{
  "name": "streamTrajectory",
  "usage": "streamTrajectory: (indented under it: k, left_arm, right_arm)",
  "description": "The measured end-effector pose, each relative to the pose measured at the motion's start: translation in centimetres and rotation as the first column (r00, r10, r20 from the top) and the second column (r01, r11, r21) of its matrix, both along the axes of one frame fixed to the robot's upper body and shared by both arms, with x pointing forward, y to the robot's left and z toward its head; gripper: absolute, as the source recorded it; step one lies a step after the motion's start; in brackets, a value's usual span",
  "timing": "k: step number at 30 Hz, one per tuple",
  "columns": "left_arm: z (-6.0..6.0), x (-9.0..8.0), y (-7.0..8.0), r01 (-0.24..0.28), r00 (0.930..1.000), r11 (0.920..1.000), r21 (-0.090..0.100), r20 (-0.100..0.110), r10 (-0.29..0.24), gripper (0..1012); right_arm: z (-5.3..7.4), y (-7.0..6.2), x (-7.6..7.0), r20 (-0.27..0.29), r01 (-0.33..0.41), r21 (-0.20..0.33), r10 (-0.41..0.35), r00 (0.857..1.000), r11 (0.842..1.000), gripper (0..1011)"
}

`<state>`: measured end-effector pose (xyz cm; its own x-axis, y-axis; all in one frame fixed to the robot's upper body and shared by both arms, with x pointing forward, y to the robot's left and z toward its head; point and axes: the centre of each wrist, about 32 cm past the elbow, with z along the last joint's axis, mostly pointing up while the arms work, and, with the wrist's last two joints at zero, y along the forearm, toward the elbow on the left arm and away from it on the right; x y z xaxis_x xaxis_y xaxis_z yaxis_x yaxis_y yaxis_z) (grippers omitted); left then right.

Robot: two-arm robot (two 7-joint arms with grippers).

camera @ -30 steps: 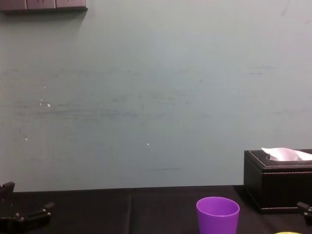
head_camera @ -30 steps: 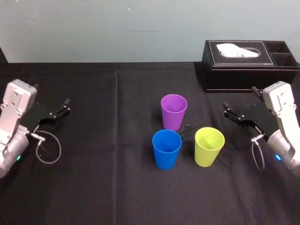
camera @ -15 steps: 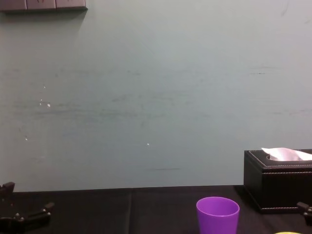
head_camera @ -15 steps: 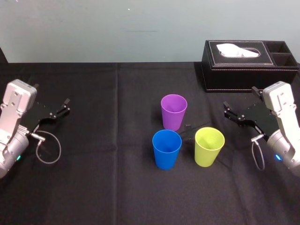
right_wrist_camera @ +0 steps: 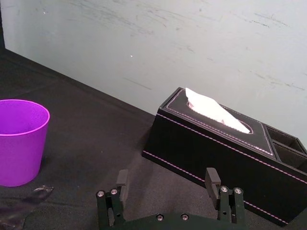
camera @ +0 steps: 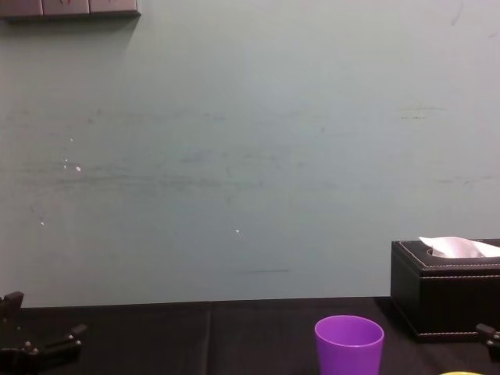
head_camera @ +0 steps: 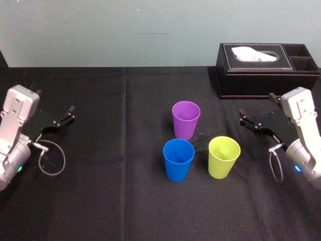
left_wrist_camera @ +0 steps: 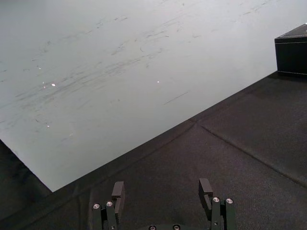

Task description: Stack the three plastic cups sequentially using one hand.

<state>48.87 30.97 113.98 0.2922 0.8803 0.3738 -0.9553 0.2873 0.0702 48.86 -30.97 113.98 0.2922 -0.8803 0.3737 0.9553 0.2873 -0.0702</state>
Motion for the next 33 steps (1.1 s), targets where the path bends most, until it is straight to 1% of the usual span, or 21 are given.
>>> streamTrajectory:
  k: [33]
  left_arm:
    - [0.0,0.0,0.0,0.0,1.0,1.0,0.0,0.0,0.0,1011]
  right_arm:
    - [0.0,0.0,0.0,0.0,0.0,0.0,0.0,1.0,1.0,1003]
